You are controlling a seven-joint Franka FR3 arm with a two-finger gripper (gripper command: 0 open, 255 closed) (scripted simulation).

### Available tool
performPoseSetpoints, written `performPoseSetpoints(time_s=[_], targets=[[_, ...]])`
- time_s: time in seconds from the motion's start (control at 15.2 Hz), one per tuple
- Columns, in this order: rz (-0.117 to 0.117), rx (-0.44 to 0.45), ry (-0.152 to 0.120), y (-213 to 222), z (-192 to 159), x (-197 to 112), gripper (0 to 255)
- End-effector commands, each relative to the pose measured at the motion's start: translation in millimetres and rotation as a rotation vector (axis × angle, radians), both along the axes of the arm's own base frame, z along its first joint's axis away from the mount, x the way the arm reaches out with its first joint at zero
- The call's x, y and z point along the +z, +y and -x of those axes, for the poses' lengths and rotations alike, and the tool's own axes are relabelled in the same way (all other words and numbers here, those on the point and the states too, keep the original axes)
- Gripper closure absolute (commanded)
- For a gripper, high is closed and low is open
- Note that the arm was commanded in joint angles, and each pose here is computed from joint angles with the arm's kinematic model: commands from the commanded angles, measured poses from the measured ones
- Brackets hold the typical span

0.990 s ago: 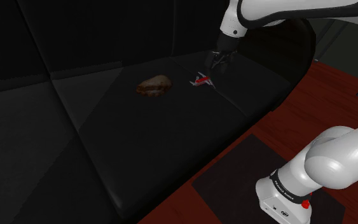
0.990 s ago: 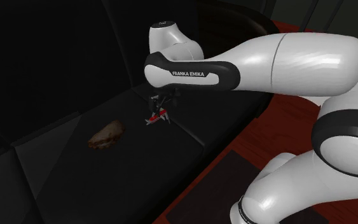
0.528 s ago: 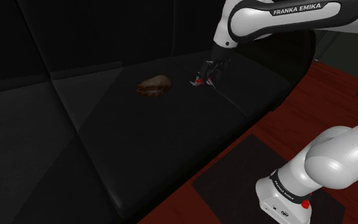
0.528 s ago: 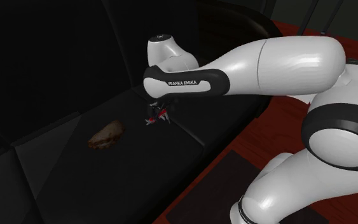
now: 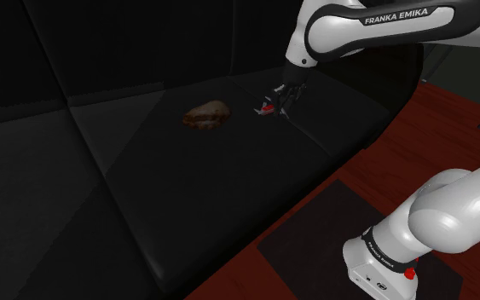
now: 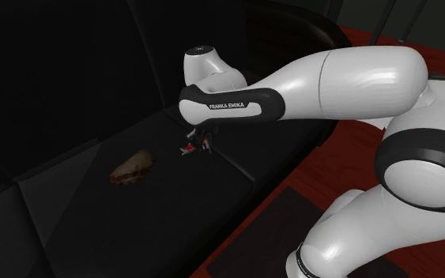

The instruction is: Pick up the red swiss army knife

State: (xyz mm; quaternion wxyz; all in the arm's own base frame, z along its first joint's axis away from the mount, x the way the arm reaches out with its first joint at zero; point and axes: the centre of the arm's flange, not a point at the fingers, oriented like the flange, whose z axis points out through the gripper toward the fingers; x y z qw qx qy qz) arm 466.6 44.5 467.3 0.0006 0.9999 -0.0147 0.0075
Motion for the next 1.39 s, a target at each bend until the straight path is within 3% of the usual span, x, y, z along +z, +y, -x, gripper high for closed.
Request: performPoseSetpoints(time_s=[0.0,0.2,1.32], targets=[[0.001,-0.001,0.003,0,0,-1,255],[0.001,-0.001,0.003,-1,0,-1,255],[0.001,-0.001,0.003,-1,0,79,255]])
